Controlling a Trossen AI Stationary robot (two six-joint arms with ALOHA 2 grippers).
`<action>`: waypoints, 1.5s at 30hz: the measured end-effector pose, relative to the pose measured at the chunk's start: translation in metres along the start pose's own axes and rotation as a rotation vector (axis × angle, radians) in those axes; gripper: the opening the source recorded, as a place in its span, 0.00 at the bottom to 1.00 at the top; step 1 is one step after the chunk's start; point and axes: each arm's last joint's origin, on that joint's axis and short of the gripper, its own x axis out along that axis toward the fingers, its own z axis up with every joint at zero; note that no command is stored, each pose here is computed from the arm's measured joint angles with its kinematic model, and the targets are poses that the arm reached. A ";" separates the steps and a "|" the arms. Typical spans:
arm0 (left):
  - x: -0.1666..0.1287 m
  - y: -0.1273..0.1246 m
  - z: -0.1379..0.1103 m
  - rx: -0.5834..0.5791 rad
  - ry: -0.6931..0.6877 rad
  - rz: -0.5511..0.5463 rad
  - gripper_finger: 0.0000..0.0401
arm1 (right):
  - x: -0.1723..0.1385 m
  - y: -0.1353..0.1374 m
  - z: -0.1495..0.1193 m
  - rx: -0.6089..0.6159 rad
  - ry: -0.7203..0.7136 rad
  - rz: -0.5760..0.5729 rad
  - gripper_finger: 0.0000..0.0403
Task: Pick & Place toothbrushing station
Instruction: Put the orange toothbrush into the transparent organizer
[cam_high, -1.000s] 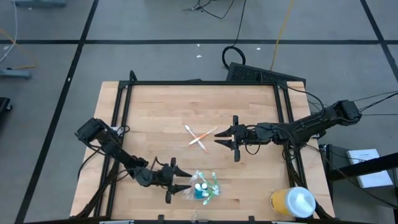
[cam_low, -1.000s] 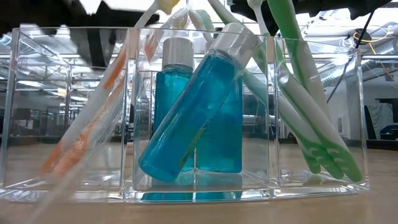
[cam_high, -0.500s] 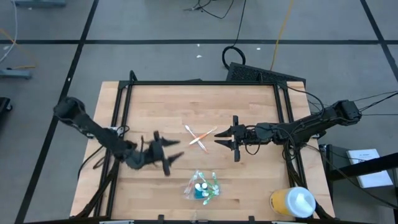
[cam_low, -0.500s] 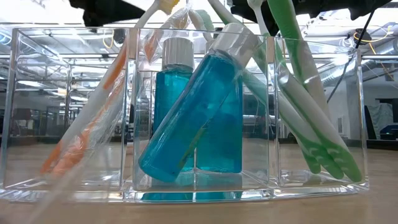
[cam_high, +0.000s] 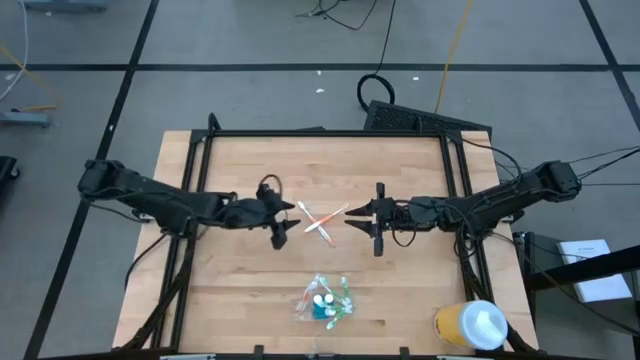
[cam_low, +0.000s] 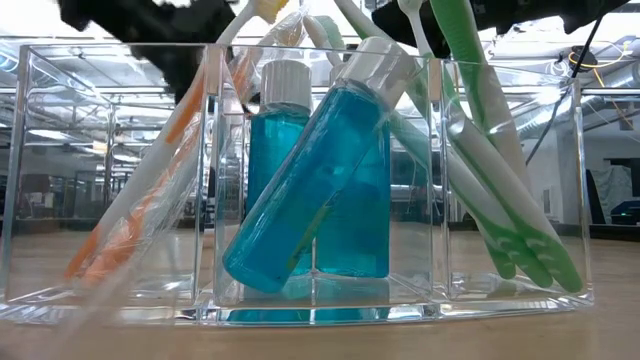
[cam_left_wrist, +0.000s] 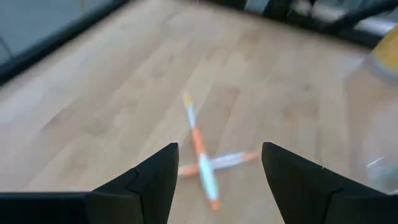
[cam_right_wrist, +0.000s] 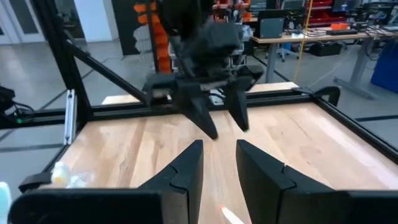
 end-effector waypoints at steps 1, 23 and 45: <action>0.006 0.002 -0.003 0.003 0.025 0.009 0.60 | 0.000 0.000 -0.001 -0.004 0.005 -0.002 0.22; 0.085 0.010 -0.060 -0.070 0.249 0.063 0.60 | 0.001 -0.003 -0.001 -0.021 0.013 -0.013 0.22; 0.105 0.011 -0.080 -0.048 0.264 0.106 0.42 | 0.001 -0.003 -0.002 -0.022 0.018 -0.014 0.22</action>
